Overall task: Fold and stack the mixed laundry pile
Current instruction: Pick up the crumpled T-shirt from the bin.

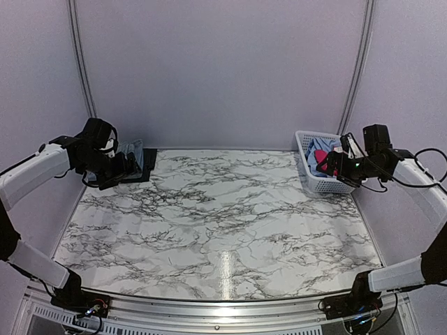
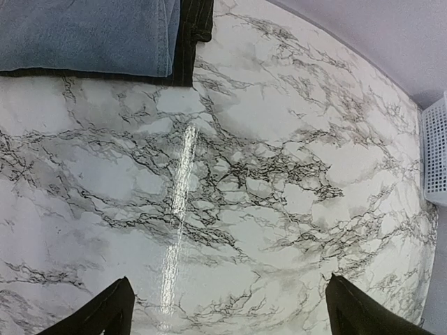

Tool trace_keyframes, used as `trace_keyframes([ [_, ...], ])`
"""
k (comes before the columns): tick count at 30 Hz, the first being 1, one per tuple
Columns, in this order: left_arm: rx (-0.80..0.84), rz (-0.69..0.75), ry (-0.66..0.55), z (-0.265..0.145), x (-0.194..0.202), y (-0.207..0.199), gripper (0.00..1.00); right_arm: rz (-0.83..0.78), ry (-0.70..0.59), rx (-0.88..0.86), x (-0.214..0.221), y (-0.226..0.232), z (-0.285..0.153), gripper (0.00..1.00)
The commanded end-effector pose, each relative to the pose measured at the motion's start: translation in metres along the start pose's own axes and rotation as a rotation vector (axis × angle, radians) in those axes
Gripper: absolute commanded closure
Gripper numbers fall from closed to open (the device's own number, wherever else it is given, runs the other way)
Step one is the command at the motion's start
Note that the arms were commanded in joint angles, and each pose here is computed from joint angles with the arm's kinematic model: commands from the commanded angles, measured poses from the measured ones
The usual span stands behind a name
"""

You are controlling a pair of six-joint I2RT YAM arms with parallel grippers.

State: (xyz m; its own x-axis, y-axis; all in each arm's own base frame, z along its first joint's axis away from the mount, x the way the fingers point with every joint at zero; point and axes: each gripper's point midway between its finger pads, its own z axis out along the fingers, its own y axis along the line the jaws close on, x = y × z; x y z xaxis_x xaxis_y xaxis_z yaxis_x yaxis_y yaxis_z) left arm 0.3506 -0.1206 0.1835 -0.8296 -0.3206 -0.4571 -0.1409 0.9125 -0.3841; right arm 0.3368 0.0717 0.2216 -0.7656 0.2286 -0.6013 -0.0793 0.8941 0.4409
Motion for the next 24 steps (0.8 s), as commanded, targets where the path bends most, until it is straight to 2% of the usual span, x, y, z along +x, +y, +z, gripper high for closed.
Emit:
trace_keyframes([
  [1,0.034,0.012,-0.05,-0.008,-0.013,-0.009,0.01,-0.038,-0.071,0.034,-0.033,0.004,-0.008,0.02],
  [7,0.027,0.021,-0.071,-0.008,-0.023,-0.013,0.01,-0.054,-0.264,0.112,-0.107,-0.015,-0.025,0.02],
  [12,0.022,0.021,-0.078,-0.005,-0.031,-0.016,0.01,-0.054,-0.289,0.232,-0.161,-0.06,-0.023,0.02],
  [17,0.009,0.005,-0.084,0.0,-0.039,-0.016,0.01,-0.07,-0.222,0.414,-0.184,-0.112,0.006,0.02],
  [24,-0.008,-0.019,-0.099,0.003,-0.05,-0.014,0.01,-0.043,-0.019,0.579,-0.157,-0.192,0.072,0.05],
])
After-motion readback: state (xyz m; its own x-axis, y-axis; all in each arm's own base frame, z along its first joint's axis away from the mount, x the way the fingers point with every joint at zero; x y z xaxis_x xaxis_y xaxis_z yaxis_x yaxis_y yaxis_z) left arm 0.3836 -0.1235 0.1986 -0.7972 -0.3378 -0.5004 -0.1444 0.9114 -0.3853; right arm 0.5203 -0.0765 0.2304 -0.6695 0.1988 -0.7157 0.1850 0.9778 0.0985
